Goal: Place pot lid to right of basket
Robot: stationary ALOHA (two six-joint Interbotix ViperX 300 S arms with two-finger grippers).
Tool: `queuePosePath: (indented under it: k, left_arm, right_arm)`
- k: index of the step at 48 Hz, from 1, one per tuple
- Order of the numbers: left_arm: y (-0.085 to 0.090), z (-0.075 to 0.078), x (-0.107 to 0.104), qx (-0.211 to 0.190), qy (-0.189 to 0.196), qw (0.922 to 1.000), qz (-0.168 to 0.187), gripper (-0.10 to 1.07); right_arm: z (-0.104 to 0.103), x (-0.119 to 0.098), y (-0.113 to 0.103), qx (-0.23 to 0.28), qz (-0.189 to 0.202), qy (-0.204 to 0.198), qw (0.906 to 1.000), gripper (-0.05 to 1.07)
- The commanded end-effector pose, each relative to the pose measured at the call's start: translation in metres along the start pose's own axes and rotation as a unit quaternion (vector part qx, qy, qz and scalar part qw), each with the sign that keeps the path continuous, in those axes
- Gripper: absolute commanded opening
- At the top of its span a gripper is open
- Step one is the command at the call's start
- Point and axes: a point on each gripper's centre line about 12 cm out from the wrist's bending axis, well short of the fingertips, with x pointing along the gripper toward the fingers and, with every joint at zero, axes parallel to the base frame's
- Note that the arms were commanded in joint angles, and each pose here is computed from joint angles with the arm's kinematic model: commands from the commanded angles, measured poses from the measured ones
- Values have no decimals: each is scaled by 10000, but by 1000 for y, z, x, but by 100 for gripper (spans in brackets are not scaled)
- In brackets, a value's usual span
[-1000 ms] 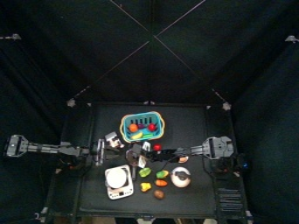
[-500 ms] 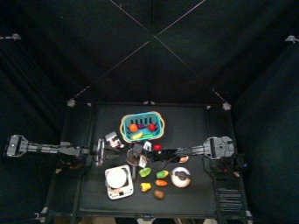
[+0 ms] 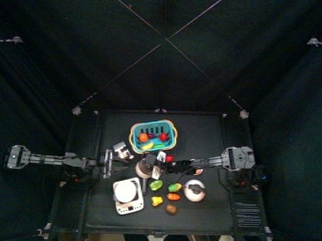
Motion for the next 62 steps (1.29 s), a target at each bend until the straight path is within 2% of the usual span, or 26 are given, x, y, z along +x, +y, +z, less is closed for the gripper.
queuePosePath:
  k: [1,14,23,33,39,49,62]
  left_arm:
    - [1,5,2,12,-84,10000,9,74]
    - [1,5,2,3,-76,10000,8,74]
    - [1,4,2,-4,-68,10000,20,74]
    - [1,4,1,-5,-68,10000,27,74]
    - [1,4,1,-11,-68,10000,31,74]
    - [2,3,1,-14,-53,10000,46,74]
    - [2,3,1,-15,-52,10000,61,74]
  right_arm:
    - [13,-31,-5,177,18,-230,9996,70]
    - [-16,-65,-21,426,-125,35,9990,70]
    - [-43,-85,-40,547,-501,387,9965,70]
    - [-61,-106,-60,609,-854,535,9930,70]
    - [-72,-108,-81,751,-1084,634,9892,70]
    - [-90,-97,-116,1092,-1421,866,9800,70]
    - [-104,-79,-147,1565,-1382,884,9739,70]
